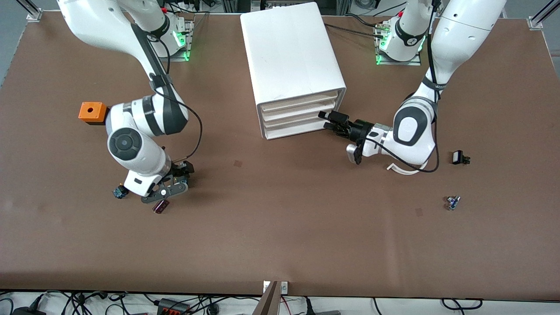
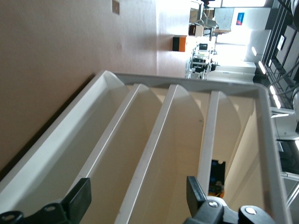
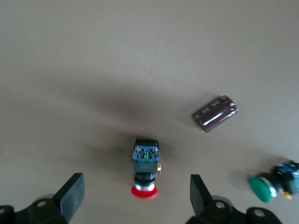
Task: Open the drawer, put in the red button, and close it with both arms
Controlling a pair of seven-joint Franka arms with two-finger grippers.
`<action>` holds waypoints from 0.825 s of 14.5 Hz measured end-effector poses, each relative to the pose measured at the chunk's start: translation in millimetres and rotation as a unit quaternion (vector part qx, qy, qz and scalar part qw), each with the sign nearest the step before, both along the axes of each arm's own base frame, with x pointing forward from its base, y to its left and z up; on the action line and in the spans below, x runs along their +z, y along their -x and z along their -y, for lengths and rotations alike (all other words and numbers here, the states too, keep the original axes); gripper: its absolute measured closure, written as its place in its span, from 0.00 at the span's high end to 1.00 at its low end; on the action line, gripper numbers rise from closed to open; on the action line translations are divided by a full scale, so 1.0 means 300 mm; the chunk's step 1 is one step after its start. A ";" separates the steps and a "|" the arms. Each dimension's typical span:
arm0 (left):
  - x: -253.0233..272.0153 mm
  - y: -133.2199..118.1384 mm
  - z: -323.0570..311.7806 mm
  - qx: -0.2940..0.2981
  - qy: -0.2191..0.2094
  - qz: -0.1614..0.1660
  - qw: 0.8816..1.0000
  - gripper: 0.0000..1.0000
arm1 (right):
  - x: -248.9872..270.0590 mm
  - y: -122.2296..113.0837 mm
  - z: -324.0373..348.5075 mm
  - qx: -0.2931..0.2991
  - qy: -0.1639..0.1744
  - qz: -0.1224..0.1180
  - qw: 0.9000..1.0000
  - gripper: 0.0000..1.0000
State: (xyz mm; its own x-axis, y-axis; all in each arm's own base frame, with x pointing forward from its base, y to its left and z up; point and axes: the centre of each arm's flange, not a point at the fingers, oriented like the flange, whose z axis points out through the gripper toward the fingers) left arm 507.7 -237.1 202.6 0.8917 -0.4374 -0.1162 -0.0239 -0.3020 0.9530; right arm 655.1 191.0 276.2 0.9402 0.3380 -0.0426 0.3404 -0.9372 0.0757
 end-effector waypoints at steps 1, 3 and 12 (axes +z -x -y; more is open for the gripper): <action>-0.015 0.023 0.009 -0.004 0.002 0.000 1.000 0.84 | -0.037 0.001 0.000 -0.001 0.002 -0.005 1.000 1.00; -0.034 0.061 0.029 -0.014 0.008 -0.002 1.000 0.74 | -0.092 0.006 0.001 -0.001 0.006 -0.016 1.000 1.00; -0.056 0.109 0.054 -0.037 0.040 0.046 0.997 0.10 | -0.276 0.019 0.074 -0.019 0.021 -0.055 0.998 1.00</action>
State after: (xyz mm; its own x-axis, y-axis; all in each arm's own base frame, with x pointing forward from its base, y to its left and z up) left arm 475.0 -253.4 185.7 0.8619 -0.5071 0.0024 -0.1320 -0.2198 0.9666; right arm 649.5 168.8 193.3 0.9410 0.2985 -0.1595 0.3135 -0.9463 0.0789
